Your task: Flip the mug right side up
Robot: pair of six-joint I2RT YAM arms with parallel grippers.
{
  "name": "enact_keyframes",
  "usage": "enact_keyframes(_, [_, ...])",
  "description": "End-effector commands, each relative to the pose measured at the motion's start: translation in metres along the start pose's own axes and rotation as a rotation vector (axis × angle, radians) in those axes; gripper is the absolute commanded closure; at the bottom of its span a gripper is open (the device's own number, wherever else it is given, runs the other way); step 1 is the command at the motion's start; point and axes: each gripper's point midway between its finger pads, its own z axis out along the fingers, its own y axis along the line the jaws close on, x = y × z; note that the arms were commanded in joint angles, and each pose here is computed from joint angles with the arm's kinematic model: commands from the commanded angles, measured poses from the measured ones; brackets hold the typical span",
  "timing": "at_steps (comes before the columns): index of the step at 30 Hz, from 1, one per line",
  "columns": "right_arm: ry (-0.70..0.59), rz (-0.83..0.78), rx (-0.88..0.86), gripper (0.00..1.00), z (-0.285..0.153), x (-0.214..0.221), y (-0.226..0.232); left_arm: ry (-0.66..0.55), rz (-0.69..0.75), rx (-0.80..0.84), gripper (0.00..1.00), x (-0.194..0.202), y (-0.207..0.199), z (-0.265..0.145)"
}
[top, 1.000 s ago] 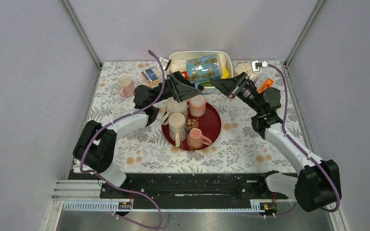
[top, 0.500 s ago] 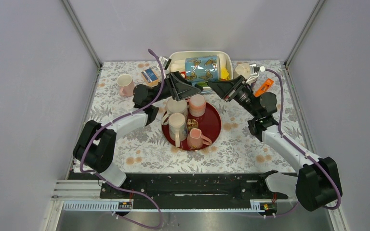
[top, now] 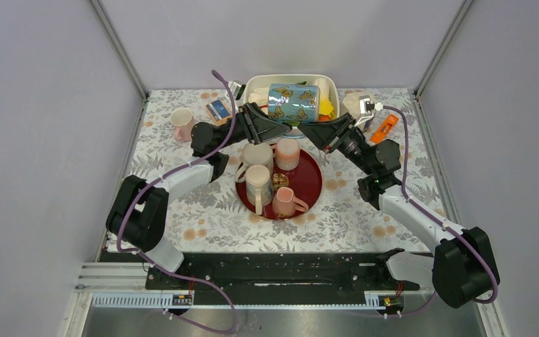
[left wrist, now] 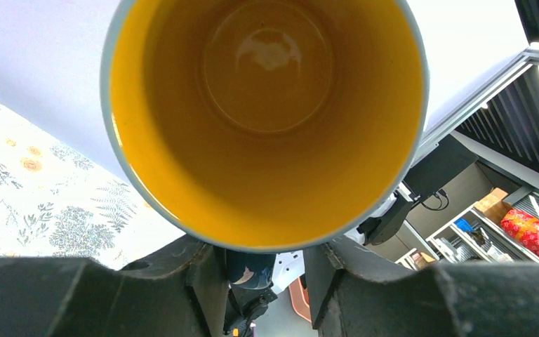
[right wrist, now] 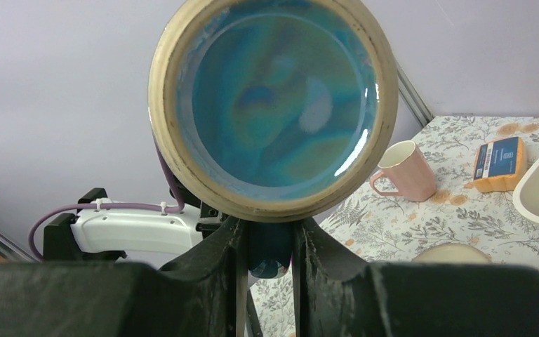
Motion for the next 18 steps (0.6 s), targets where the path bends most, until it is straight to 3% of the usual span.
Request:
enact_keyframes(1, [0.073,-0.06,-0.091,1.0,-0.002,0.022,0.016,-0.105,0.185,0.155,0.59,-0.036,-0.057,0.006])
enact_keyframes(9, [0.101,-0.06,-0.115,1.0,-0.001,0.033,0.021,-0.115,0.197,0.144,0.63,-0.039,-0.057,0.003])
enact_keyframes(12, [0.102,-0.055,-0.123,1.0,0.001,0.034,0.025,-0.112,0.207,0.135,0.7,-0.04,-0.056,0.002])
enact_keyframes(18, [0.113,-0.035,-0.135,1.0,0.002,0.039,0.032,-0.112,0.216,0.086,0.7,-0.041,-0.045,0.001])
